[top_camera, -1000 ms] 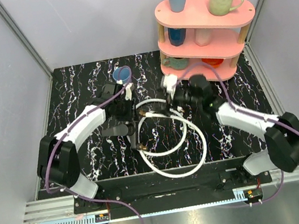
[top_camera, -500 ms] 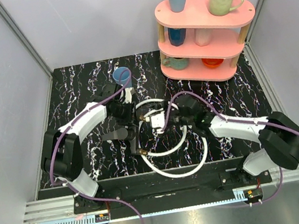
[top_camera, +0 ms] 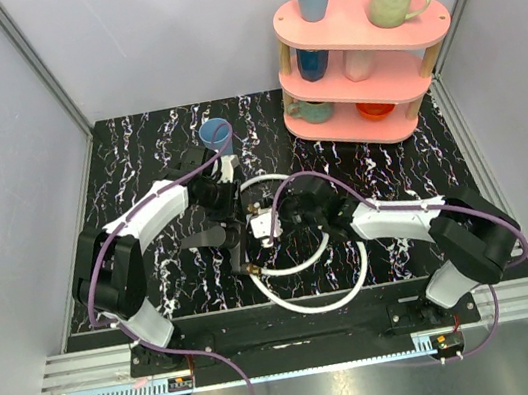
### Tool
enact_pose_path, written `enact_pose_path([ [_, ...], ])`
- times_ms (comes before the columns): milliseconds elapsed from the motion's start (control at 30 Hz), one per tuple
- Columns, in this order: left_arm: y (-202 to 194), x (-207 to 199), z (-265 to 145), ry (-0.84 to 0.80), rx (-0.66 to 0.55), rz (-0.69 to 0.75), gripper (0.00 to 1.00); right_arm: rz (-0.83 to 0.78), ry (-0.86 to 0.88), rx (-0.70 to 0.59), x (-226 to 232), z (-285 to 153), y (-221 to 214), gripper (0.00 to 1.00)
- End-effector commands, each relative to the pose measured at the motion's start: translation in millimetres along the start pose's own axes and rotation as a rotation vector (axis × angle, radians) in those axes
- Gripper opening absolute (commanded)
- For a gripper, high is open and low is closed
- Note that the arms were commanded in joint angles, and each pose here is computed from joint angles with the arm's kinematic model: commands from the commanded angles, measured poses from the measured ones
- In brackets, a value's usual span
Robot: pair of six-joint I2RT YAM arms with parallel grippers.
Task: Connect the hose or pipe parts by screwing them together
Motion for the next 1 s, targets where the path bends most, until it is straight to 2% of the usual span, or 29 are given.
enact_pose_path([
  [0, 23, -26, -19, -0.113, -0.059, 0.033, 0.00, -0.057, -0.063, 0.015, -18, 2, 6, 0.64],
  [100, 22, -26, -18, -0.117, -0.053, 0.027, 0.00, -0.063, -0.082, 0.026, -22, 2, 4, 0.53],
  [133, 22, -27, -18, -0.122, -0.052, 0.026, 0.00, -0.062, -0.080, 0.027, -23, 3, 4, 0.46],
  [200, 23, -31, -18, -0.145, -0.058, 0.020, 0.00, -0.049, -0.075, 0.025, -21, 6, 4, 0.38],
  [267, 24, -35, -18, -0.171, -0.066, 0.015, 0.00, -0.028, -0.067, 0.025, -19, 9, 2, 0.18],
  [367, 24, -43, -19, -0.217, -0.082, -0.001, 0.00, 0.032, -0.070, 0.027, -20, 13, 3, 0.00],
  [433, 31, -49, -22, -0.249, -0.127, -0.005, 0.00, 0.123, -0.082, 0.018, -29, 18, 10, 0.00],
  [467, 32, -50, -23, -0.253, -0.141, -0.005, 0.00, 0.239, -0.080, 0.020, -28, 21, 12, 0.00],
  [500, 39, -54, -28, -0.255, -0.183, 0.002, 0.00, 0.282, -0.066, 0.019, -28, 23, 15, 0.00],
  [667, 53, -59, -42, -0.204, -0.325, 0.032, 0.00, 0.554, 0.005, 0.052, -25, 41, 23, 0.00],
  [867, 60, -69, -61, -0.168, -0.478, 0.113, 0.00, 0.708, 0.091, 0.010, -19, 52, 34, 0.00],
  [967, 59, -72, -63, -0.175, -0.511, 0.152, 0.00, 0.794, 0.158, -0.039, -20, 55, 41, 0.00],
])
Point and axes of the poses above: each gripper's point midway between its finger pads, its own z axis out along the fingers, its own x axis along the line the jaws close on, y = z × x, the point moved 2 cm from there along -z, back along the fingers, and after that the axes turned 4 degrees about z, right-handed, at the moved point
